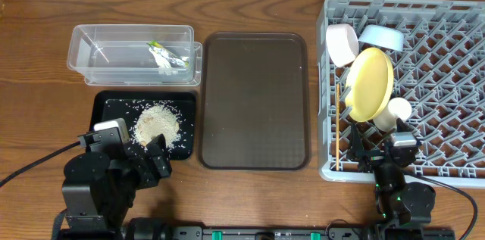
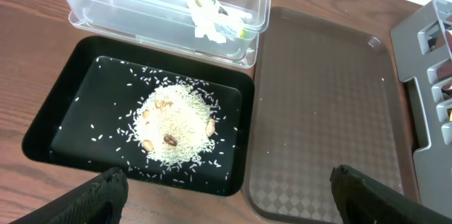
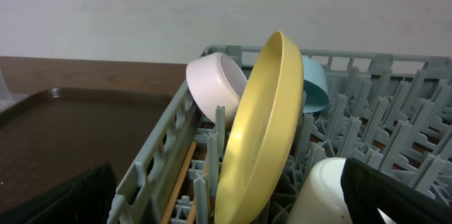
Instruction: Sort waste into correct bins and load items into the dishwasher rack
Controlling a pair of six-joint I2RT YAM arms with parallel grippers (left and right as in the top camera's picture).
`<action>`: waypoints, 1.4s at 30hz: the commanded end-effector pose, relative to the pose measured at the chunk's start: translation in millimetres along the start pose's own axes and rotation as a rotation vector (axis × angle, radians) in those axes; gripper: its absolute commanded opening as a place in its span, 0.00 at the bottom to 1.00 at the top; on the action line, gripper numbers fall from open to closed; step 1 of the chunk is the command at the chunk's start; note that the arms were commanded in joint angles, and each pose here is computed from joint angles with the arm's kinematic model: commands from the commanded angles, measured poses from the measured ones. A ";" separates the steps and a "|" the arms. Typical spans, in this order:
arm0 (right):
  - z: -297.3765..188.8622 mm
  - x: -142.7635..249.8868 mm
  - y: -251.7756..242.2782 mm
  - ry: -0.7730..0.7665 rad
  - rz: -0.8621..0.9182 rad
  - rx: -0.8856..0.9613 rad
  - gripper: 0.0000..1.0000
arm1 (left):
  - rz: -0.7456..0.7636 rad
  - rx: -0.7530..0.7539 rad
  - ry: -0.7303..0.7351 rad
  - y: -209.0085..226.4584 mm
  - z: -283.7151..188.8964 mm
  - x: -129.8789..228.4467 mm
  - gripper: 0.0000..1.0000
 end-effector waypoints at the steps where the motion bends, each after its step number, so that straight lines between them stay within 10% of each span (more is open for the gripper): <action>1: -0.3 -0.5 4.9 -0.004 -0.019 -0.025 0.99 | 0.010 -0.015 0.002 3.1 1.7 1.3 0.94; 22: -0.3 -0.7 4.9 -0.005 -0.019 -0.025 0.99 | 0.023 -0.042 -0.006 9.8 6.5 6.9 0.95; 42: -0.3 -0.5 4.9 -0.004 -0.019 -0.025 0.99 | 0.081 0.118 -0.569 17.0 85.5 17.9 0.95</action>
Point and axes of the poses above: each gripper's point midway between its finger pads, its own z axis out along the fingers, its own y axis along the line the jaws close on, x = y × z, the point moved 1 cm from there along -z, back along the fingers, and after that the axes turned 2 degrees about -z, right-handed, at the moved point
